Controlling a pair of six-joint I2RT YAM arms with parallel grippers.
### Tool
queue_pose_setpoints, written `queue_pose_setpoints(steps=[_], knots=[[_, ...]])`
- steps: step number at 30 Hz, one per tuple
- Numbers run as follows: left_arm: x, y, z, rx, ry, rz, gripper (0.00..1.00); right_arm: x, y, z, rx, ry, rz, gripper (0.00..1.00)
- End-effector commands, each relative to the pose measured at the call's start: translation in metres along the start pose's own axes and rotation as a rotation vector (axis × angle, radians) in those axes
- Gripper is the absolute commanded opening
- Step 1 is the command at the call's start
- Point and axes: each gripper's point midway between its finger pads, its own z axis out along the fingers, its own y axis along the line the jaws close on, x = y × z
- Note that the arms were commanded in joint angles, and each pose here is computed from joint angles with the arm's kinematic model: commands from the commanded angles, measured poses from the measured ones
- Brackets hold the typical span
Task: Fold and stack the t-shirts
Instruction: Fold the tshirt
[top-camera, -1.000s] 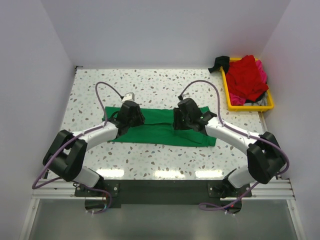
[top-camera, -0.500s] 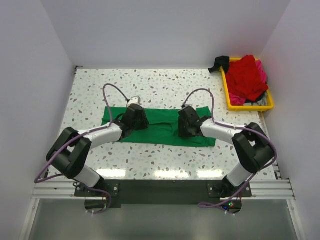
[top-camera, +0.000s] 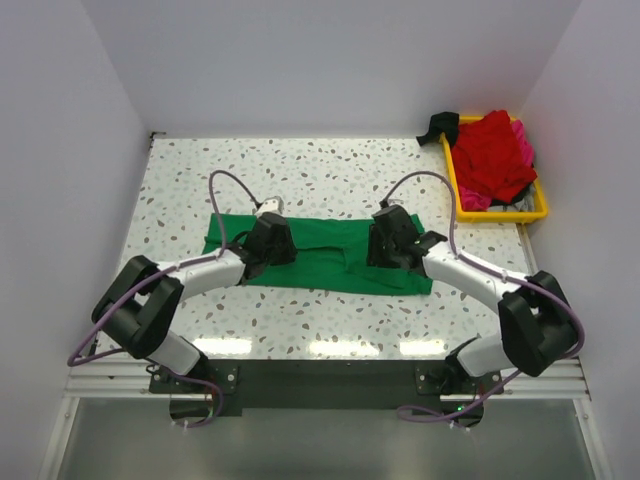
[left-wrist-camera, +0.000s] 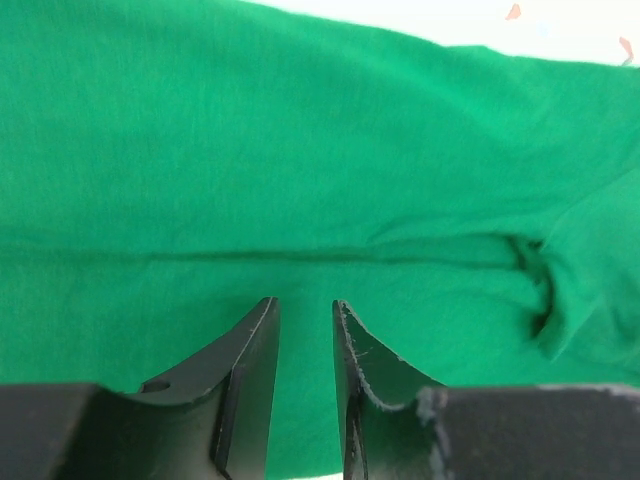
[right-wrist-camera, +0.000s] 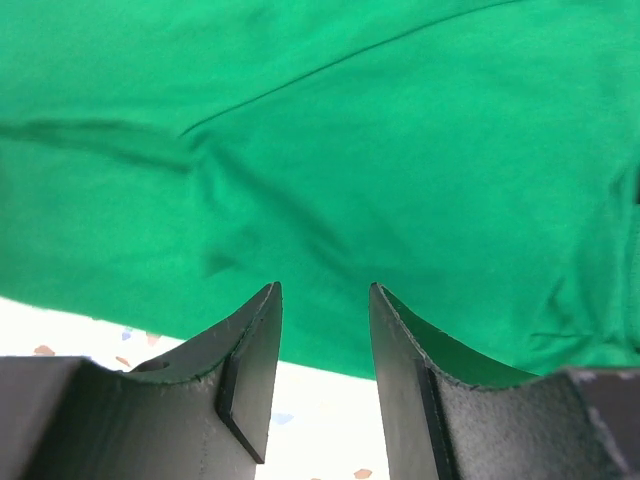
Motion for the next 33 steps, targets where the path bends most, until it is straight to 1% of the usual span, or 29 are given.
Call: queue_pose_setpoints(steps=[1, 7, 13, 14, 16, 17, 18, 19, 20, 21, 22, 23, 24, 25, 26, 27, 28, 29, 30, 31, 32, 33], knots=[[0.007, -0.001, 0.000, 0.009, -0.019, 0.020, 0.32, -0.017, -0.014, 0.009, 0.020, -0.011, 0.080, 0.44], [0.026, 0.006, 0.005, -0.027, 0.011, 0.046, 0.29, -0.020, -0.025, 0.036, 0.068, 0.006, 0.110, 0.43], [0.049, 0.010, -0.001, -0.053, 0.052, 0.075, 0.25, -0.024, -0.039, 0.066, 0.145, 0.030, 0.103, 0.43], [0.051, 0.010, -0.003, -0.056, 0.052, 0.075, 0.25, -0.035, -0.036, 0.069, 0.144, 0.018, 0.104, 0.43], [0.056, 0.007, -0.006, -0.052, 0.055, 0.072, 0.25, -0.034, -0.041, 0.081, 0.174, 0.053, 0.084, 0.43], [0.060, 0.007, -0.007, -0.050, 0.061, 0.068, 0.25, -0.051, -0.035, 0.083, 0.167, 0.028, 0.085, 0.43], [0.063, 0.002, -0.009, -0.040, 0.066, 0.069, 0.25, -0.048, -0.036, 0.094, 0.181, 0.052, 0.074, 0.44], [0.066, -0.001, -0.009, -0.031, 0.073, 0.056, 0.24, -0.054, -0.035, 0.099, 0.181, 0.056, 0.060, 0.44], [0.067, -0.006, -0.010, -0.025, 0.075, 0.051, 0.24, -0.072, -0.027, 0.100, 0.174, 0.040, 0.053, 0.44], [0.073, -0.011, -0.011, -0.017, 0.084, 0.057, 0.24, -0.069, -0.030, 0.114, 0.191, 0.069, 0.029, 0.44], [0.075, -0.014, -0.011, -0.019, 0.086, 0.042, 0.24, -0.075, -0.026, 0.120, 0.185, 0.074, 0.020, 0.44], [0.073, -0.021, -0.011, -0.011, 0.083, 0.035, 0.24, -0.094, -0.016, 0.123, 0.175, 0.057, 0.011, 0.44], [0.078, -0.025, -0.010, -0.013, 0.095, 0.033, 0.24, -0.102, -0.014, 0.128, 0.173, 0.061, -0.013, 0.44], [0.075, -0.034, -0.009, -0.005, 0.093, 0.000, 0.24, -0.087, -0.018, 0.144, 0.199, 0.129, -0.036, 0.44], [0.077, -0.039, -0.009, 0.008, 0.099, -0.011, 0.24, -0.115, -0.005, 0.146, 0.179, 0.083, -0.039, 0.44], [0.078, -0.044, -0.008, 0.020, 0.112, -0.026, 0.25, -0.121, -0.003, 0.151, 0.174, 0.087, -0.063, 0.44], [0.072, -0.056, -0.007, 0.046, 0.102, -0.063, 0.25, -0.112, -0.005, 0.167, 0.185, 0.127, -0.082, 0.44], [0.069, -0.062, -0.006, 0.061, 0.102, -0.076, 0.26, -0.137, 0.008, 0.168, 0.155, 0.080, -0.085, 0.45], [0.068, -0.069, -0.004, 0.075, 0.110, -0.086, 0.27, -0.142, 0.010, 0.173, 0.150, 0.085, -0.104, 0.45], [0.054, -0.088, -0.003, 0.112, 0.093, -0.097, 0.28, -0.132, 0.010, 0.187, 0.151, 0.123, -0.120, 0.45], [0.048, -0.097, -0.001, 0.125, 0.091, -0.094, 0.29, -0.155, 0.024, 0.188, 0.114, 0.080, -0.121, 0.46], [0.047, -0.102, 0.003, 0.126, 0.100, -0.069, 0.30, -0.160, 0.026, 0.191, 0.104, 0.078, -0.134, 0.47]])
